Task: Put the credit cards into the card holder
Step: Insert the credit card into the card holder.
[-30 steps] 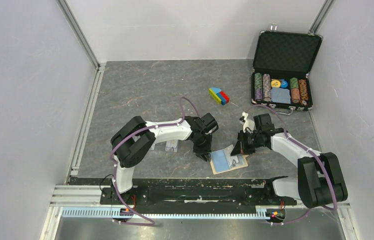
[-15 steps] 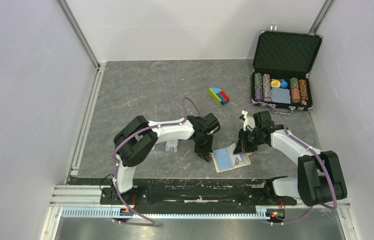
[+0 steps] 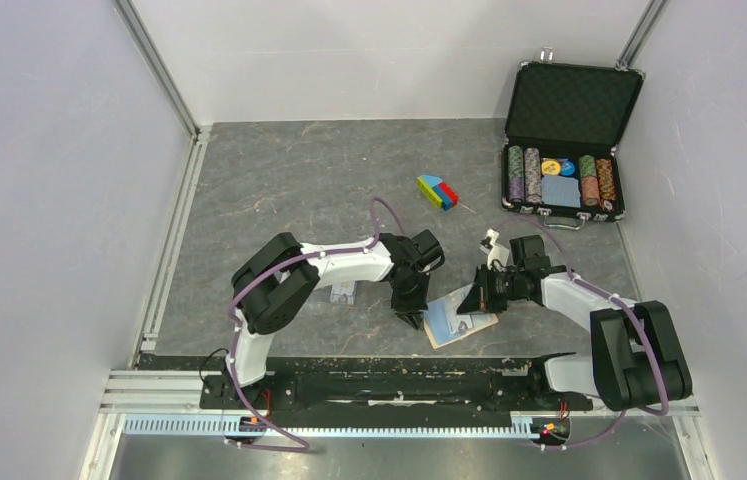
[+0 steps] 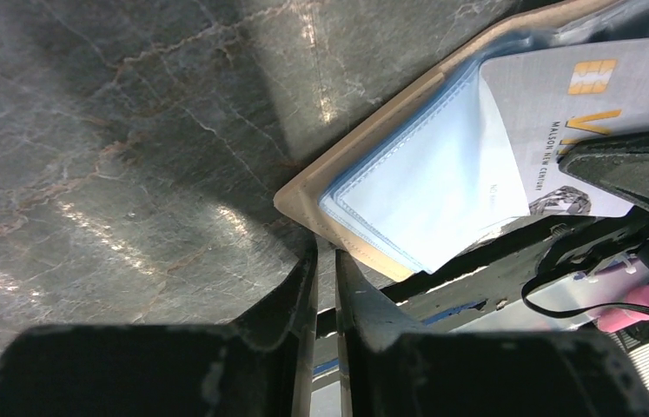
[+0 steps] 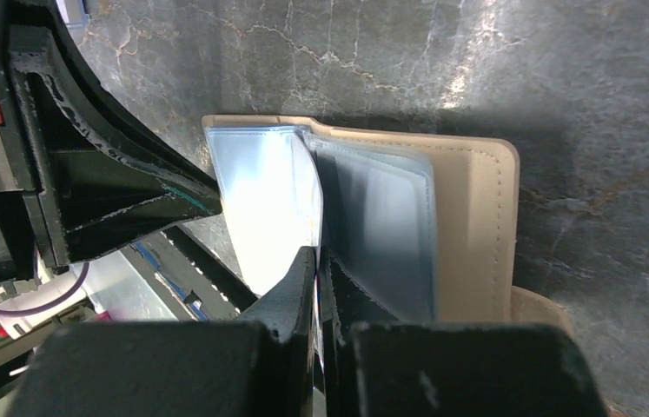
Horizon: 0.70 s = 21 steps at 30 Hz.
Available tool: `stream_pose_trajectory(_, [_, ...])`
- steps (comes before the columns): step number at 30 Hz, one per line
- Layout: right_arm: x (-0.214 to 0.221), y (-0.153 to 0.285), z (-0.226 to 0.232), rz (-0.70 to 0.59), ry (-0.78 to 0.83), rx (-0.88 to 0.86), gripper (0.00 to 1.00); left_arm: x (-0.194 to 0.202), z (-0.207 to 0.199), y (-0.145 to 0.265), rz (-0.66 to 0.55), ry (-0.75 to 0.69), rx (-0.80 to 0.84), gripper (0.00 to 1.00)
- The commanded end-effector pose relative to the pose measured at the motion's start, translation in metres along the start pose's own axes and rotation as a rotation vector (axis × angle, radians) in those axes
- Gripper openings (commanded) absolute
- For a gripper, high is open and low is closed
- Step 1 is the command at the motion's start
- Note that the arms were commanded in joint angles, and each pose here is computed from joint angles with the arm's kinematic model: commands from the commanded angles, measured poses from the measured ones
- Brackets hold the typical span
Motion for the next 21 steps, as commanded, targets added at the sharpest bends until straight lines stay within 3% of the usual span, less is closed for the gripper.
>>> stream_pose_trajectory(1, [0.028,-0.006,-0.002,0.078,-0.054,0.008,0.00,-0.002,0.018,-0.021,-0.028,-0.014,-0.106,0.21])
stream_pose_trajectory(21, [0.029,0.008,-0.001,0.137,-0.038,0.071,0.00,-0.006,0.016,-0.022,-0.024,-0.039,-0.127,0.18])
Point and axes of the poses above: each gripper's point midway between its finger pads, its own y axis back along the fingers, its own z axis along the line the jaws close on, x = y × z, the point moved 6 cm from there along y, back along the fingers, and after that the axes turned 13 degrees about y, right-handed, at the moved point
